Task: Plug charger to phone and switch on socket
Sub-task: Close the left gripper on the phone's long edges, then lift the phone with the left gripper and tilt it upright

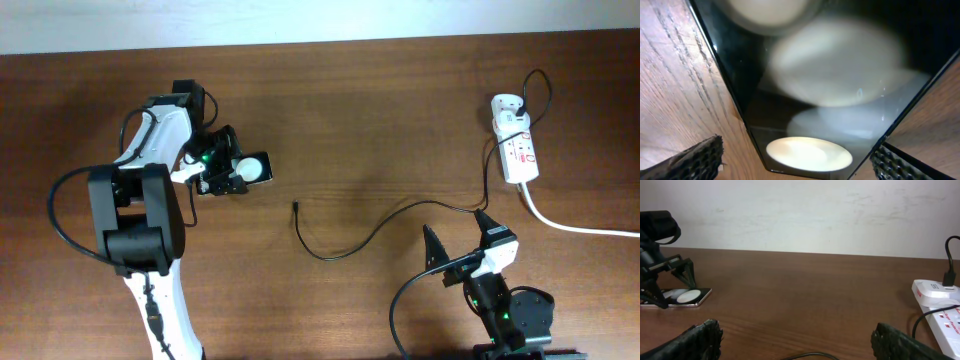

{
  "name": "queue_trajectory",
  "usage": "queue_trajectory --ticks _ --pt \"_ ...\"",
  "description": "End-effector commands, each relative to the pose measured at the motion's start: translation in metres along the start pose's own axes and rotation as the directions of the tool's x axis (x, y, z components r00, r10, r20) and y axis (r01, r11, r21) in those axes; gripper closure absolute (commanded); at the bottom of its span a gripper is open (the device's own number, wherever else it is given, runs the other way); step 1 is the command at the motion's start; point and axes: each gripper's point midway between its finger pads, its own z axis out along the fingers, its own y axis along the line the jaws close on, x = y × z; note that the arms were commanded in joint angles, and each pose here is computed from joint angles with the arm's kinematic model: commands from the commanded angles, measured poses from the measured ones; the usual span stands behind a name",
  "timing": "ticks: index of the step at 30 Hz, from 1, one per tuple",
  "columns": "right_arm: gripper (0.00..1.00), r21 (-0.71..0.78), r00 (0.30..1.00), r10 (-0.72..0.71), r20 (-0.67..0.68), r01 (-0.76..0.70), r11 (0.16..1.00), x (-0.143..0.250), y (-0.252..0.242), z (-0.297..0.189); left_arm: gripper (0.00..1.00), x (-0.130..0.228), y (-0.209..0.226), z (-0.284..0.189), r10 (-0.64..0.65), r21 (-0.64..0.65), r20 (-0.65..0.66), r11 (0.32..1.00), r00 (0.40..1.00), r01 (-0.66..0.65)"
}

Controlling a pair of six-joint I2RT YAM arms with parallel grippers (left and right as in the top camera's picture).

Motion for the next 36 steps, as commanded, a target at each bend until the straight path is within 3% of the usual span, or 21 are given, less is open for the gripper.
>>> queue_trajectory --ticks 1,8,14,18,21,22,23,24,26,29,33,36 --pt "0.01 -0.013 1.0 -0.004 -0.003 0.004 1.0 0.003 0.002 0.0 0.01 -0.022 0.021 0.04 -0.018 -0.107 0.075 0.994 0.997 0.026" --pt "0.01 -0.013 1.0 -0.004 -0.003 0.004 1.0 0.003 0.002 0.0 0.01 -0.03 0.009 0.024 0.262 -0.083 0.14 0.964 0.955 -0.252" --pt "0.01 -0.013 1.0 -0.004 -0.003 0.004 1.0 0.003 0.002 0.0 0.01 -0.016 -0.024 -0.059 0.494 0.039 0.326 0.845 0.806 -0.533" --pt "0.01 -0.013 1.0 -0.004 -0.003 0.004 1.0 0.003 0.002 0.0 0.01 -0.005 -0.027 -0.117 0.62 0.044 0.453 0.702 0.641 -0.711" --pt "0.01 -0.013 1.0 -0.004 -0.003 0.004 1.0 0.003 0.002 0.0 0.01 0.014 -0.03 -0.16 0.752 -0.007 0.538 0.455 0.38 -0.89" --pt "0.01 -0.013 1.0 -0.004 -0.003 0.004 1.0 0.003 0.002 0.0 0.01 0.019 -0.028 -0.174 0.786 -0.051 0.559 0.349 0.263 -0.936" --pt "0.01 -0.013 1.0 -0.004 -0.003 0.004 1.0 0.003 0.002 0.0 0.01 0.022 -0.027 -0.18 0.8 -0.08 0.566 0.292 0.197 -0.953" --pt "0.01 -0.013 1.0 -0.004 -0.003 0.004 1.0 0.003 0.002 0.0 0.01 0.025 -0.025 -0.187 0.819 -0.134 0.566 0.2 0.091 -0.971" --pt "0.01 -0.013 1.0 -0.004 -0.003 0.004 1.0 0.003 0.002 0.0 0.01 0.026 -0.021 -0.192 0.839 -0.213 0.541 0.074 -0.054 -0.974" --pt "0.01 -0.013 1.0 -0.004 -0.003 0.004 1.0 0.003 0.002 0.0 0.01 0.019 -0.01 -0.187 0.864 -0.329 0.451 -0.073 -0.225 -0.941" --pt "0.01 -0.013 1.0 -0.004 -0.003 0.004 1.0 0.003 0.002 0.0 0.01 0.0 -0.011 -0.195 0.862 -0.426 0.454 -0.012 -0.225 -0.905" --pt "0.01 -0.013 1.0 -0.004 -0.003 0.004 1.0 0.003 0.002 0.0 0.01 0.005 -0.004 -0.189 0.878 -0.393 0.425 -0.04 -0.219 -0.919"
